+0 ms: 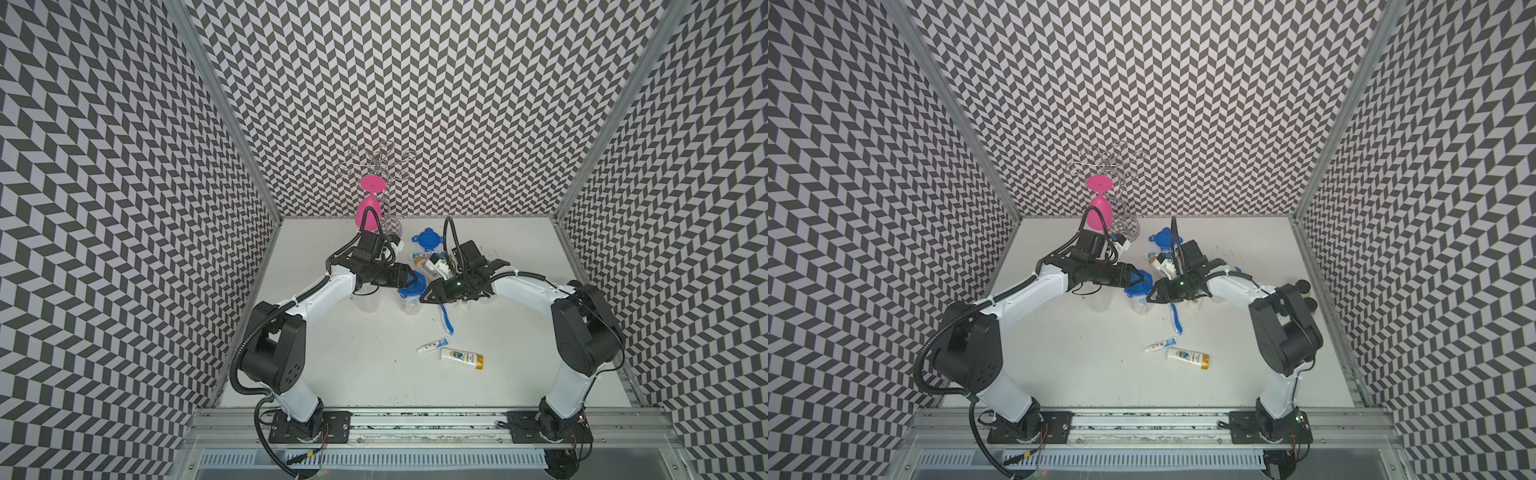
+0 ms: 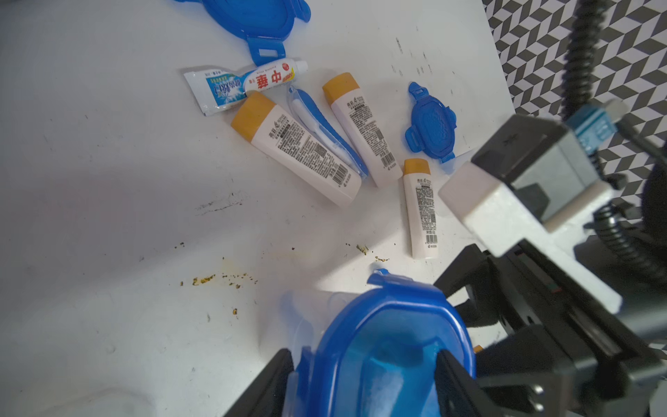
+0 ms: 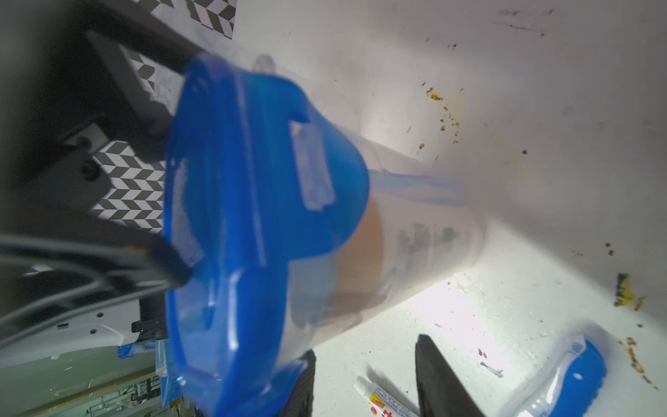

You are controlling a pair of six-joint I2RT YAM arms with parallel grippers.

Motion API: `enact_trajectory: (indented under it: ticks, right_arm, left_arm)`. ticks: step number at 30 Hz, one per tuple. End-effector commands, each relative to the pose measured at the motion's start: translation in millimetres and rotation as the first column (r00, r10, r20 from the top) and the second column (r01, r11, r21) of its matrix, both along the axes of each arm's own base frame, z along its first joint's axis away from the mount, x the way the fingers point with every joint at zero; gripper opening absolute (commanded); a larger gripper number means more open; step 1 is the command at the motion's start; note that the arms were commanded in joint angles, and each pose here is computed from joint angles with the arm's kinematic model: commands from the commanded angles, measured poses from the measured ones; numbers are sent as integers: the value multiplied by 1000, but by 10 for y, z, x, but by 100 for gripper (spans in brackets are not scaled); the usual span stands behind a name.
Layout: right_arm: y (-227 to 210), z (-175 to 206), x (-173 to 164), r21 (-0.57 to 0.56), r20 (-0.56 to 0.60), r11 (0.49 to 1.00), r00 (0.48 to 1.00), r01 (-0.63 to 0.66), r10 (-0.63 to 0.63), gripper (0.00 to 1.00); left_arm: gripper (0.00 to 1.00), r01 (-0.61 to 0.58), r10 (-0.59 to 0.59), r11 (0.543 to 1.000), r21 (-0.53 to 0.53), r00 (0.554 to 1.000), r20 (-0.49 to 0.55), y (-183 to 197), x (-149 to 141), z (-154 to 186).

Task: Pack away toiletry kits
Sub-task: Close the fastener on the container, then move the container to the center of the board.

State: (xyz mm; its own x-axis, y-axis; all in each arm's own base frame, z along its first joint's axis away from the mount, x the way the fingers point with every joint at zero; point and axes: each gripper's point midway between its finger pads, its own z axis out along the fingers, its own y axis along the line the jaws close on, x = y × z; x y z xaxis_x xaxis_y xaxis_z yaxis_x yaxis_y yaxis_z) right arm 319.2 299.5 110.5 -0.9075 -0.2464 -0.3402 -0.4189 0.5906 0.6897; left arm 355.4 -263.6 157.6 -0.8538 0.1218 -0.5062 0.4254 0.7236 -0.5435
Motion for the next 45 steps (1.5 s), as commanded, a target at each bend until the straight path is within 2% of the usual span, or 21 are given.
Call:
enact_trajectory:
  ticks: [1,3,6,9,10,15,20,23,30,38,39,42,45]
  right_arm:
    - [104,223,289,69,149,997,988,22,-32,44]
    - [93,242,282,66,156,998,987,20,-30,44]
    - [24,172,217,32,146,999,989,21,-25,44]
    - [-98,84,96,-5,130,1000,991,30,-29,45]
    - [-140,66,54,-15,126,999,992,34,-32,46]
    - [-300,127,-27,-33,137,998,989,62,-57,54]
    - [-423,268,-91,-54,172,994,982,91,-81,72]
    - [-490,307,-134,-45,171,994,981,103,-94,79]
    - [-625,418,-107,-41,203,992,973,121,-110,80]
    - [-699,437,-91,-30,214,991,969,132,-123,80]
    - [-719,453,-81,-27,217,990,968,138,-129,80]
    - [-786,505,-56,-24,229,988,963,153,-144,80]
    - [-878,568,-2,-27,245,984,955,177,-165,80]
  left_arm:
    - [64,87,-92,994,-67,993,-71,-193,-317,91]
    - [66,68,-70,997,-27,995,-65,-147,-275,65]
    - [77,42,-40,998,39,998,-40,-72,-197,84]
    - [97,11,-10,993,117,1000,-6,21,-103,122]
    - [100,-4,3,990,144,1000,8,57,-67,141]
    - [100,-61,48,967,246,997,59,155,58,216]
    - [100,-100,61,925,367,991,117,30,52,233]
    - [100,-122,75,893,434,989,125,-29,51,137]
    - [100,-186,115,827,531,980,164,-61,38,13]
    - [100,-188,129,802,568,981,143,-84,-47,-162]
    - [98,-189,133,803,565,981,140,-86,-56,-179]
    - [83,-193,136,803,563,980,142,-80,-56,-183]
    - [81,-203,143,804,559,978,150,-53,-12,-154]
